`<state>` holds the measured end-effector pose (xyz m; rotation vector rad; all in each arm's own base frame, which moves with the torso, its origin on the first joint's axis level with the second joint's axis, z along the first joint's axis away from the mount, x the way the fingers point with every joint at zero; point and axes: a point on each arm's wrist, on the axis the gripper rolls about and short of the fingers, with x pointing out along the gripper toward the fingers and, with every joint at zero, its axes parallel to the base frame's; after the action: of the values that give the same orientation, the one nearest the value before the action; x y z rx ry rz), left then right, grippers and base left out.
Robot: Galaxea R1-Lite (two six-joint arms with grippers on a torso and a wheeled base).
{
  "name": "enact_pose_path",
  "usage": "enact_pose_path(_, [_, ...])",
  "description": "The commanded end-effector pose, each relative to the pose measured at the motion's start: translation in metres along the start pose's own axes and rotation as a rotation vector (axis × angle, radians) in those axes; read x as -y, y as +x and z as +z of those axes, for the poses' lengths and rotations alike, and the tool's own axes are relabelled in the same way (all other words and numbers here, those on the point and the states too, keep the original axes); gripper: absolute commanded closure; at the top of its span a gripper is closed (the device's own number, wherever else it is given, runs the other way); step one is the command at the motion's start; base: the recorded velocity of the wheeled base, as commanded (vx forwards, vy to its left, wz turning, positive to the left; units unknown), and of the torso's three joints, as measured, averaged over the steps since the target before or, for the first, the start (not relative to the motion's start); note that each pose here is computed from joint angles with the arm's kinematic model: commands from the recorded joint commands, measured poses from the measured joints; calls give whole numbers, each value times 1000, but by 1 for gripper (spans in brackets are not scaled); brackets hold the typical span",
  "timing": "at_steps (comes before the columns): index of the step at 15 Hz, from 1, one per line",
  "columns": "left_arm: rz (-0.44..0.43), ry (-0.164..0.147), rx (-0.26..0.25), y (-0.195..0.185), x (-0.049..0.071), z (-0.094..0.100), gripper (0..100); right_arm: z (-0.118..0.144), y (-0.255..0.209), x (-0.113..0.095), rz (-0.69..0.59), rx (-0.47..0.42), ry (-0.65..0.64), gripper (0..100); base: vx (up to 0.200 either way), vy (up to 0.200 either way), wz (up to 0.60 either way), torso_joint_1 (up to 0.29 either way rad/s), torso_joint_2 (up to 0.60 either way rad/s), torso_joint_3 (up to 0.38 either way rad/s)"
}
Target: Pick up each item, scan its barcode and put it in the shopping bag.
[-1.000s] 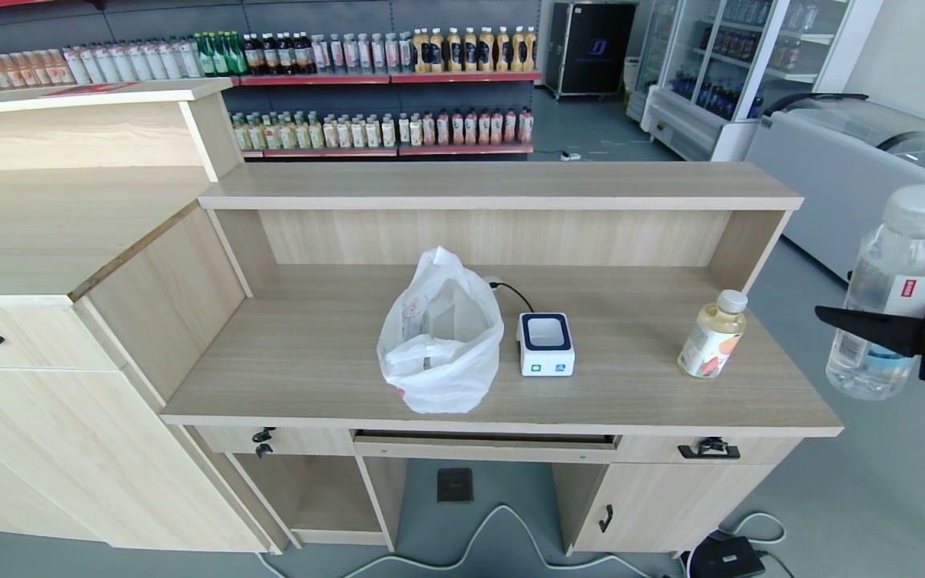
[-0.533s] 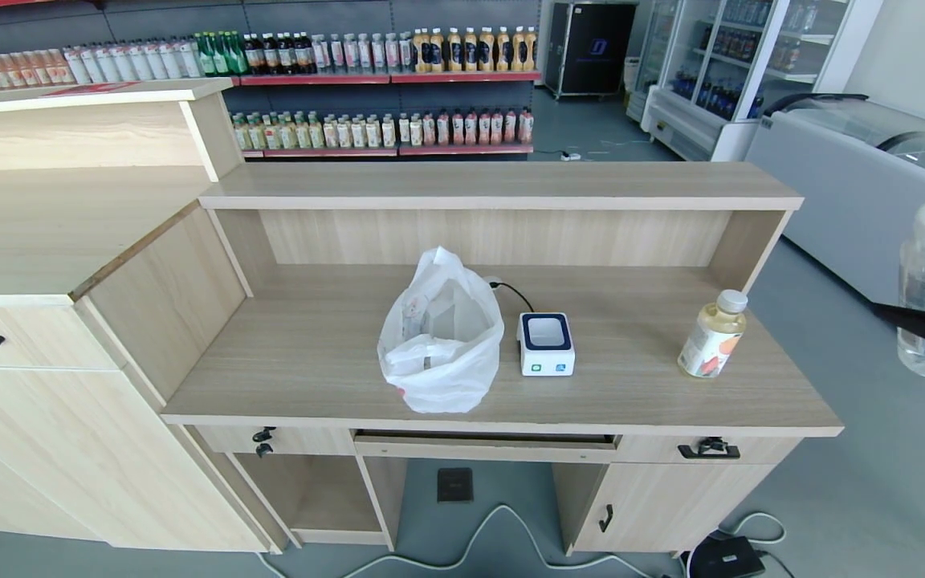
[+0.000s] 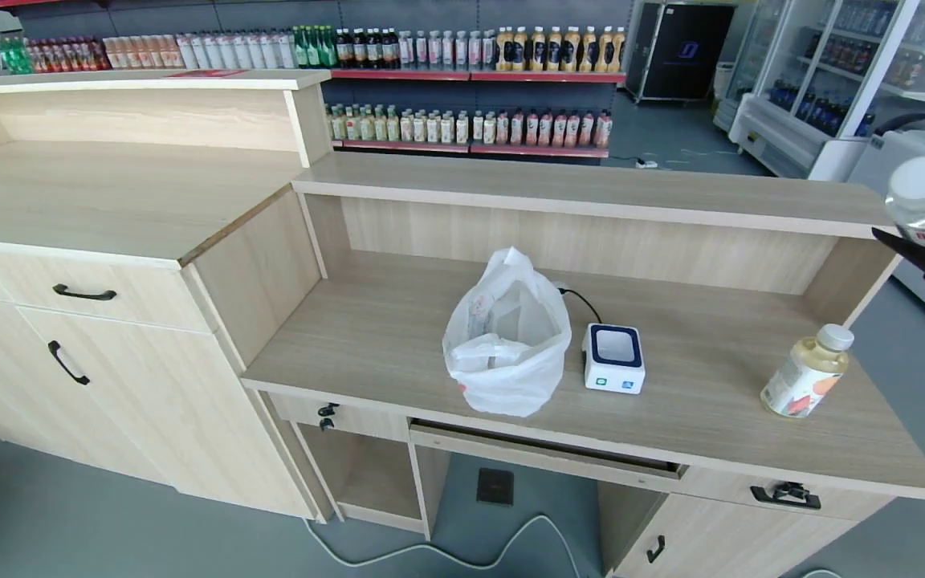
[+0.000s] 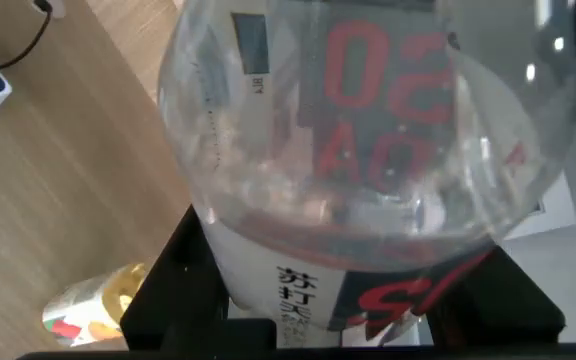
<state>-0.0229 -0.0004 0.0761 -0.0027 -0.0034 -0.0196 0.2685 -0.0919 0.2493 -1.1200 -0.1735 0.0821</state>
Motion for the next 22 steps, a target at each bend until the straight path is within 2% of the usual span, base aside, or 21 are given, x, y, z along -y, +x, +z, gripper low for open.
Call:
enact_pose_path(1, [0,0,-2,0,0,0,0,-15,39,-40,59,19,27,100,0,0,0,0,0,0])
enact_pose_path(2, [0,0,-2,0,0,0,0,-26,51,-54,79,21,31,100,0,0,0,0,0,0])
enact_pose_path(4, [0,0,0,0,0,0,0,-38,61,-69,115,5,26,100,0,0,0,0,0,0])
enact_pose_path(8, [0,0,-2,0,0,0,0,-52,78,-85,193,90,62,100,0,0,0,0,0,0])
enact_pose_path(10, [0,0,-2,0,0,0,0,-55,80,-88,202,90,67,100,0,0,0,0,0,0])
enact_pose_path(15, [0,0,-2,0,0,0,0,-54,88,-108,253,163,82,100,0,0,0,0,0,0])
enact_pose_path(19, [0,0,-2,0,0,0,0,-59,92,-126,266,179,85,100,0,0,0,0,0,0])
enact_pose_path(22, [0,0,-2,0,0,0,0,-59,96,-131,269,192,83,100,0,0,0,0,0,0])
